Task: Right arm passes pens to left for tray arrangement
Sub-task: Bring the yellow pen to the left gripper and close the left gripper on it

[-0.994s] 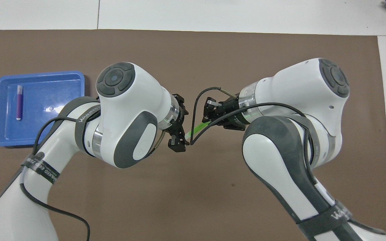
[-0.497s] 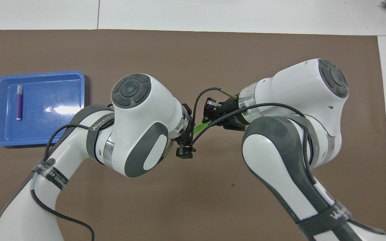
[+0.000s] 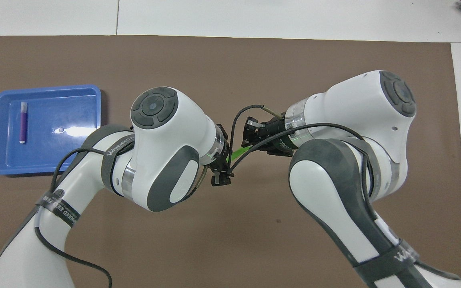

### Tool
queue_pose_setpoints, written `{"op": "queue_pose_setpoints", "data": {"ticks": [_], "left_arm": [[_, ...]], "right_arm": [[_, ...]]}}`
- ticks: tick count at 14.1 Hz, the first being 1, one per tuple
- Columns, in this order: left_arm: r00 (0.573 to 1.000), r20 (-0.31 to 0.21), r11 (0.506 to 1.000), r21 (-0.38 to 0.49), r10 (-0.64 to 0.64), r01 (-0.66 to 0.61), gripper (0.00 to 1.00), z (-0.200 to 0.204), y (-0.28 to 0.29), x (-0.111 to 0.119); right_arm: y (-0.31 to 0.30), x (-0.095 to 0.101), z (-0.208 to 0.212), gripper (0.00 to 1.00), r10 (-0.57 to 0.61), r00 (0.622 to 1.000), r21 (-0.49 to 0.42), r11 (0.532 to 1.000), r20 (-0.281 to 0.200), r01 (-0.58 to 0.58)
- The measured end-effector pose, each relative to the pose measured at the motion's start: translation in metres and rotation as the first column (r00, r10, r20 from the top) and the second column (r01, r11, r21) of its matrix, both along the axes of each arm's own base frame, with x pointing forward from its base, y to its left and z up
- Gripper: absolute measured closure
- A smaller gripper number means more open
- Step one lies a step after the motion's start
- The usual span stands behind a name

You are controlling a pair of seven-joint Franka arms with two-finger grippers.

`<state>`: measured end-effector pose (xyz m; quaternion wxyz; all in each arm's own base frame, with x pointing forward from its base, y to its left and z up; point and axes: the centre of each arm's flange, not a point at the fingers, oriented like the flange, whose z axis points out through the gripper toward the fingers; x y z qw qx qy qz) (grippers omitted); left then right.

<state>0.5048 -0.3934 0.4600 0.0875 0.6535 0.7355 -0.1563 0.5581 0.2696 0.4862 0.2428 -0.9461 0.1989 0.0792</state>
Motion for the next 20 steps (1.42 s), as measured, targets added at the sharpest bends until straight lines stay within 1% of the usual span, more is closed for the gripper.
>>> {"op": "queue_pose_setpoints", "data": {"ticks": [3,4,5,6,8,9,20], "left_arm": [[1.0,0.01,1.0,-0.006,0.024,-0.024,0.37,-0.004,-0.0008,0.0002],[1.0,0.009,1.0,-0.005,0.025,-0.025,0.43,-0.0053,-0.0006,-0.0001],[1.0,0.009,1.0,-0.005,0.027,-0.027,0.43,-0.0057,-0.0005,-0.0001],[1.0,0.008,1.0,-0.005,0.029,-0.029,0.52,-0.0058,-0.0005,-0.0001],[0.999,0.009,1.0,-0.006,0.031,-0.031,0.82,-0.0055,-0.0012,-0.0004],[0.999,0.011,0.999,-0.008,0.032,-0.032,0.84,-0.0049,-0.0015,-0.0005],[0.999,0.021,0.999,-0.014,0.037,-0.037,0.84,-0.0033,-0.0018,0.0005]], "right_arm": [[-0.0025,0.0014,0.0006,0.82,-0.002,1.0,-0.002,1.0,0.003,0.002],[-0.0031,0.0016,0.0004,0.82,0.002,1.0,-0.007,1.0,0.007,-0.002],[-0.0034,0.0016,0.0004,0.82,0.011,1.0,-0.011,1.0,0.012,-0.011],[-0.0037,0.0016,0.0012,0.82,0.025,1.0,-0.015,1.0,0.017,-0.025],[-0.0047,0.0028,0.0054,0.82,0.036,0.999,-0.023,0.999,0.027,-0.036],[-0.0048,0.003,0.0066,0.82,0.039,0.999,-0.024,0.999,0.026,-0.039],[-0.0056,0.0042,0.0088,0.82,0.04,0.999,-0.024,0.999,0.031,-0.039]]}}
